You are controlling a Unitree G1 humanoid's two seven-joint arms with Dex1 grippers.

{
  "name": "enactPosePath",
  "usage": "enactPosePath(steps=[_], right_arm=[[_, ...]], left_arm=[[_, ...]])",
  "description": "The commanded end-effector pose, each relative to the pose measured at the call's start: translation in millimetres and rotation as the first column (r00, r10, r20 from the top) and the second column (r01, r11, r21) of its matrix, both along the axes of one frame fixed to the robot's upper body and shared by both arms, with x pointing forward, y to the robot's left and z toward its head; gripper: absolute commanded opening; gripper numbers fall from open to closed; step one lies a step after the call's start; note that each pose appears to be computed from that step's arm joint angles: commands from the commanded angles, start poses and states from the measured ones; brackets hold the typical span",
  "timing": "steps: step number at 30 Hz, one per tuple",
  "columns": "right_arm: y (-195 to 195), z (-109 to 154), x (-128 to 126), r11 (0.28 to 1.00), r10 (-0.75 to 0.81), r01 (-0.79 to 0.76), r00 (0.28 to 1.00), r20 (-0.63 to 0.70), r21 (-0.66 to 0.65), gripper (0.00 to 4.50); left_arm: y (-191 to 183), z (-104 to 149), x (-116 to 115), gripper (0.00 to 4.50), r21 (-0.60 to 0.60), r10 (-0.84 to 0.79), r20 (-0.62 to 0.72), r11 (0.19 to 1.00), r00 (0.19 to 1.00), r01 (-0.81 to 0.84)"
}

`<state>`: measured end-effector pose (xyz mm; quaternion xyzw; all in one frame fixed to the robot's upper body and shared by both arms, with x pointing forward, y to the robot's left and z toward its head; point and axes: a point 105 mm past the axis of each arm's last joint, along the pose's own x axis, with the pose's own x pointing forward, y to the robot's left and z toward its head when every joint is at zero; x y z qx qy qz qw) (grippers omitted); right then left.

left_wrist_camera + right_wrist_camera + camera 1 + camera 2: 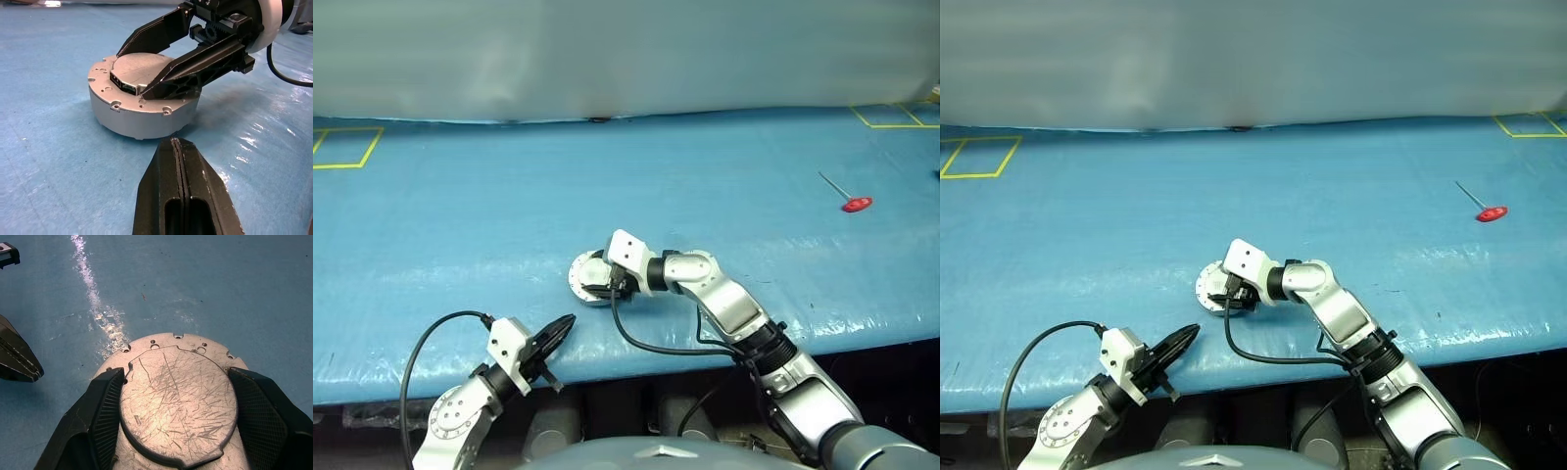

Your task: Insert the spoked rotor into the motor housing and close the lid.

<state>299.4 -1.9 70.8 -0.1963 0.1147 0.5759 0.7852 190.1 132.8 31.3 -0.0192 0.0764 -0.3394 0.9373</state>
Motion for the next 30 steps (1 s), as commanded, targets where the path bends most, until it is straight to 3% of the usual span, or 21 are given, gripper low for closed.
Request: enactPosePath(steps=[1,7,12,24,30], right_arm=[[-13.3,-18.5,3.3,0.996,-0.053,0.047,0.995,-0.079,-0.075,3.05],[-15.0,-25.2,-1.2,0.995,-0.06,0.048,0.989,-0.136,-0.089,3.05],[-14.4,-26.3,-2.9,0.995,-0.063,0.051,0.988,-0.14,-0.088,3.05],[-9.1,-25.7,-4.0,0.995,-0.058,0.047,0.989,-0.135,-0.082,3.05],[-8.2,-23.8,-2.4,0.996,-0.063,0.054,0.99,-0.124,-0.076,3.05]], left_arm=[[5.8,11.1,3.5,0.0,-0.002,0.031,0.061,1.0,0.998,-0.03],[20.5,33.2,21.5,0.0,-0.006,0.083,0.158,0.996,0.984,-0.083],[30.4,40.3,40.5,0.0,0.014,0.082,0.161,0.996,0.984,-0.086],[28.7,53.1,95.7,0.0,-0.152,0.023,-0.182,0.987,0.983,-0.052],[14.6,63.6,111.7,0.0,-0.244,-0.065,-0.266,0.97,0.962,-0.002]])
